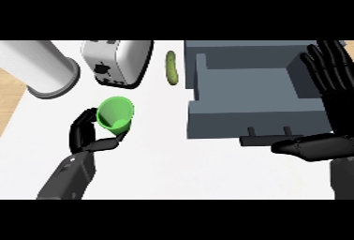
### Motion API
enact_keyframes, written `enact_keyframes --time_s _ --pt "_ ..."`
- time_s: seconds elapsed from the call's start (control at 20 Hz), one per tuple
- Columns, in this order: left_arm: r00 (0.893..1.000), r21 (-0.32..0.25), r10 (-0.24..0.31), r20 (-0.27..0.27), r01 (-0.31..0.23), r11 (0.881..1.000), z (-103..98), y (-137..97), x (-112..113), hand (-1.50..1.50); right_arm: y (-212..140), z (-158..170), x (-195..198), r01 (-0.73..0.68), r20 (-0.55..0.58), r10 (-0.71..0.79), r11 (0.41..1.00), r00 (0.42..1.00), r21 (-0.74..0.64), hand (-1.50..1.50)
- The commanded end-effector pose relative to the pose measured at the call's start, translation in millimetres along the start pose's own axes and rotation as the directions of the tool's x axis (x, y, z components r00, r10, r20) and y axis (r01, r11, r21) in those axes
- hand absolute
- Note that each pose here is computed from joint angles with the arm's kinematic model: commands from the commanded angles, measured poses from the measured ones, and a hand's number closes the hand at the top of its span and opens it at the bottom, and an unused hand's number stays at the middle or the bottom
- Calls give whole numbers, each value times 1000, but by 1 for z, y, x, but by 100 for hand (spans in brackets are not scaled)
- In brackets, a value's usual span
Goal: Pick up the cup, place it into the drawer and close the drawer
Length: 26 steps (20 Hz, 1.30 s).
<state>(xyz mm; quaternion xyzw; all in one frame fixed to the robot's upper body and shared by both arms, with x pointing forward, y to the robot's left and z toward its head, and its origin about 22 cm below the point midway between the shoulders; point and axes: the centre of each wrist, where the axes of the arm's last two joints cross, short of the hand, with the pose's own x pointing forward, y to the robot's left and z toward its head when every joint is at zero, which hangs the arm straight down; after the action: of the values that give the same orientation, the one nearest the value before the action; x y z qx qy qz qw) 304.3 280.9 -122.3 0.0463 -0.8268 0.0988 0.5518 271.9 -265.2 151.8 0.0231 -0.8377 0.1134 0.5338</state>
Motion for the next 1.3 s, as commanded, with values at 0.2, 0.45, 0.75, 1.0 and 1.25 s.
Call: enact_keyframes --time_s 0.2,0.45,0.75,1.0,1.25 --pt "979 -245 147 143 -109 963 -73 -60 32 150 -15 7 -8 -23 -24 23 1000 999 4 -150" --pt "970 -350 185 156 -121 929 -114 -129 73 150 -15 15 -7 -33 -27 32 999 999 -18 -150" --pt "969 -410 186 164 -104 906 -151 -191 133 150 -9 0 -13 -30 -28 30 999 999 -29 -150" --pt "979 -423 147 144 -73 903 -176 -219 181 150 -19 18 -12 -33 -32 32 999 999 -37 -150" --pt "989 -389 54 141 5 921 -179 -276 210 150 -13 -1 -8 -17 -15 17 999 1000 -30 -150"
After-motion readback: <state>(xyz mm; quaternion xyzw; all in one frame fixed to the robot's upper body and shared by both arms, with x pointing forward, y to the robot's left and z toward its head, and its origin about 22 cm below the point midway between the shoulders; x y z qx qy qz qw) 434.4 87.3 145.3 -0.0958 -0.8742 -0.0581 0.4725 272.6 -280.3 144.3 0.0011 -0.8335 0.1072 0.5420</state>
